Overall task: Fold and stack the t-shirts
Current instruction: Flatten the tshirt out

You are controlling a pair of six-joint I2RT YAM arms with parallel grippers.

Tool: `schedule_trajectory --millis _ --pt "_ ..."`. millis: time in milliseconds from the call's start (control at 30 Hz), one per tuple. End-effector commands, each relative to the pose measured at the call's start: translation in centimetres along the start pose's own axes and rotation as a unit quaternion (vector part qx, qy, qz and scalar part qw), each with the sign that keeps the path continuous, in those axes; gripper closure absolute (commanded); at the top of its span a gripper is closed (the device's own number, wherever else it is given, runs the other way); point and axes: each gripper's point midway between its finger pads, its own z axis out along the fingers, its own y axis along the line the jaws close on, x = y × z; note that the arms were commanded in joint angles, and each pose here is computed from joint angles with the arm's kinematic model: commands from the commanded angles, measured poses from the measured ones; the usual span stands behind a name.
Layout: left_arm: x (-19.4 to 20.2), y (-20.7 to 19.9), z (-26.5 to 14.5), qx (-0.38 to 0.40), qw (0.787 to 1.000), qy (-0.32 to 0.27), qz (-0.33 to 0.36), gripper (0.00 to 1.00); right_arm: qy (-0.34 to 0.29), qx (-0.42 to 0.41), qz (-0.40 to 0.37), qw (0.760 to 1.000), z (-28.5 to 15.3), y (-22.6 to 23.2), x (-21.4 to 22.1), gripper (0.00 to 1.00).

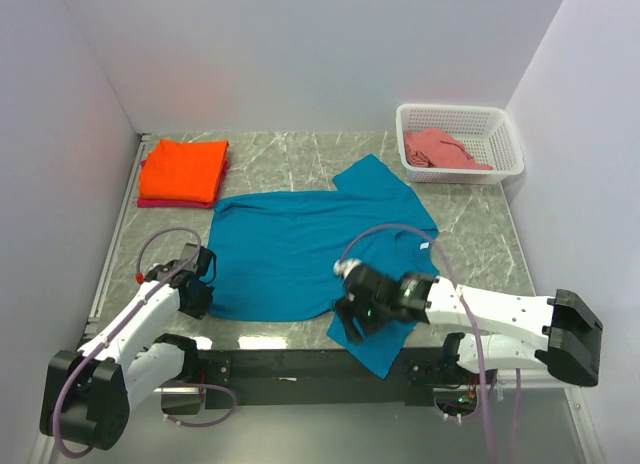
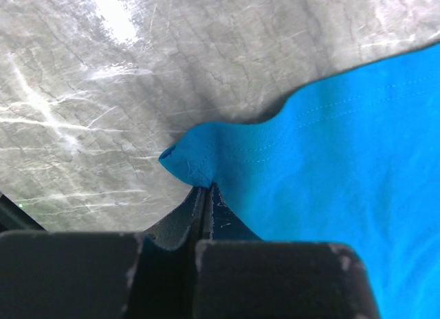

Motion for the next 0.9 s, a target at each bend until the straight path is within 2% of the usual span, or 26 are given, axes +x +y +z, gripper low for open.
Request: schedule_trajectory --millis 0,67,267,467,567,633,667,700,767,867 --pt "-0.5 -0.5 0.0 0.016 1.000 -0.011 0.002 0.99 0.069 -0.028 -0.021 0.997 -0.3 2.7 4.7 0.27" --pt "-0.5 -0.5 -0.2 0.018 1.000 -0.012 0.001 0.99 0.096 -0.021 -0.044 0.994 -0.1 3.6 6.7 0.28" --pt "-1.0 -1.2 -0.6 0.025 1.000 -0.019 -0.004 0.99 0.142 0.019 -0.041 0.989 0.9 2.5 10.0 0.34" --pt "-1.2 -1.5 -0.8 0.020 1.000 -0.019 0.001 0.99 0.157 0.070 -0.031 0.985 2.1 0.7 11.0 0.44" --pt "-1.0 -1.5 -0.7 0.022 1.000 -0.015 -0.001 0.99 0.165 0.063 -0.024 0.984 3.2 0.9 11.6 0.48" --pt "-0.9 -1.5 -0.6 0.023 1.000 -0.014 -0.003 0.99 0.168 0.079 -0.022 0.982 3.5 0.2 12.0 0.58" --pt "-0.8 -1.3 -0.5 0.020 1.000 -0.012 -0.004 0.99 0.180 0.096 -0.020 0.979 3.3 -0.4 12.4 0.67" --pt "-0.8 -1.1 -0.6 0.016 1.000 -0.012 -0.005 0.99 0.173 0.109 -0.014 0.979 3.3 -0.7 12.2 0.87" --pt "-0.7 -0.9 -0.7 0.012 1.000 -0.009 -0.009 0.99 0.171 0.116 -0.008 0.978 2.5 -0.9 12.1 0.99" --pt "-0.8 -0.2 -1.3 0.006 1.000 -0.009 -0.024 0.99 0.173 0.103 0.013 0.979 1.1 -0.4 12.2 1.00"
